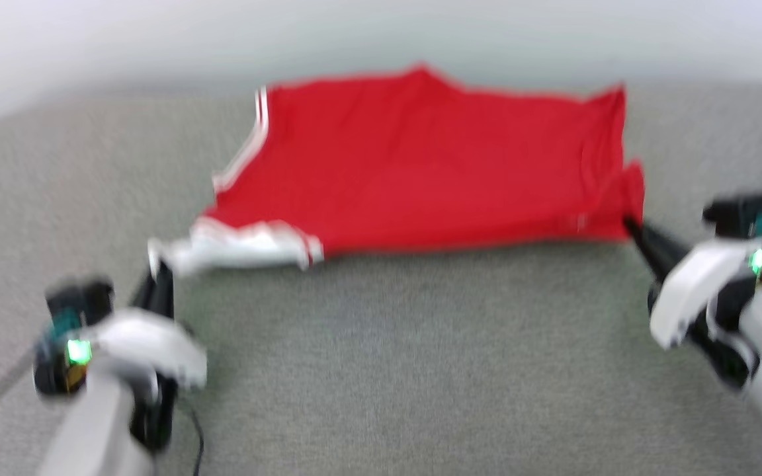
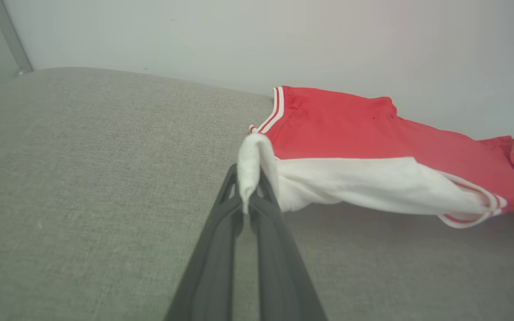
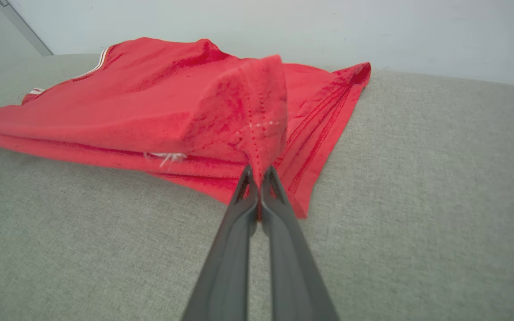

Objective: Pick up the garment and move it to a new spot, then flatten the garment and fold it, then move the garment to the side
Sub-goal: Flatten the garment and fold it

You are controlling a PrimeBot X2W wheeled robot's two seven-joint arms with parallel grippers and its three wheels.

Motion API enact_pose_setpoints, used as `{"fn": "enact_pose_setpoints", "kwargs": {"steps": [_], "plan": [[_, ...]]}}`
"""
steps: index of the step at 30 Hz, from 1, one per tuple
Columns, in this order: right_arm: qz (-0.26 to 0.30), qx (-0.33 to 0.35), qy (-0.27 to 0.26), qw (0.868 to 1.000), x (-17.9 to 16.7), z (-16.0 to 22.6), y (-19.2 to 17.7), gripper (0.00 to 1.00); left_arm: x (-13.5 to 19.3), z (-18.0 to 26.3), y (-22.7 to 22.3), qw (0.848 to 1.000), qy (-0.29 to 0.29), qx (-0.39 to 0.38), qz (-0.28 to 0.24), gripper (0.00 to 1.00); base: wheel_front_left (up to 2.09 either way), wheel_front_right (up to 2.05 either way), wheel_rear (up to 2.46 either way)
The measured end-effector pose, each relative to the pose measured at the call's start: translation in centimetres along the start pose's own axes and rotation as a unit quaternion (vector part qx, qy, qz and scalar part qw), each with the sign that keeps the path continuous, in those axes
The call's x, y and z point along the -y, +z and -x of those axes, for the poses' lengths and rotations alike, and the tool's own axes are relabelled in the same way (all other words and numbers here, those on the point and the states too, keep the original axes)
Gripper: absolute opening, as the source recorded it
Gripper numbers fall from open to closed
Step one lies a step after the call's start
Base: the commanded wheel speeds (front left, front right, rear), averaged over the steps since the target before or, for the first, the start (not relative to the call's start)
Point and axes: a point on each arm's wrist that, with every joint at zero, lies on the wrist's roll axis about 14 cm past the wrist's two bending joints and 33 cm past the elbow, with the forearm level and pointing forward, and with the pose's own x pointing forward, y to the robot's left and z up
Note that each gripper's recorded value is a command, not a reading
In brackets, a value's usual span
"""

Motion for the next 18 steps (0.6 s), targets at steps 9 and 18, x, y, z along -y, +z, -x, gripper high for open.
{"fn": "enact_pose_setpoints", "kwargs": {"steps": [9, 18], "plan": [[-0.019, 0.023, -0.009, 1.000, -1.2, 8.0, -1.8, 0.00, -1.4, 10.7, -1.2, 1.000, 0.029, -0.009, 0.001, 0.00, 0.00, 0.00, 0.00], [-0.045, 0.012, -0.012, 0.999, -2.4, 12.0, -5.8, 0.00, -1.9, 17.8, -1.9, 0.997, 0.061, -0.036, 0.021, 0.00, 0.00, 0.00, 0.00]]}}
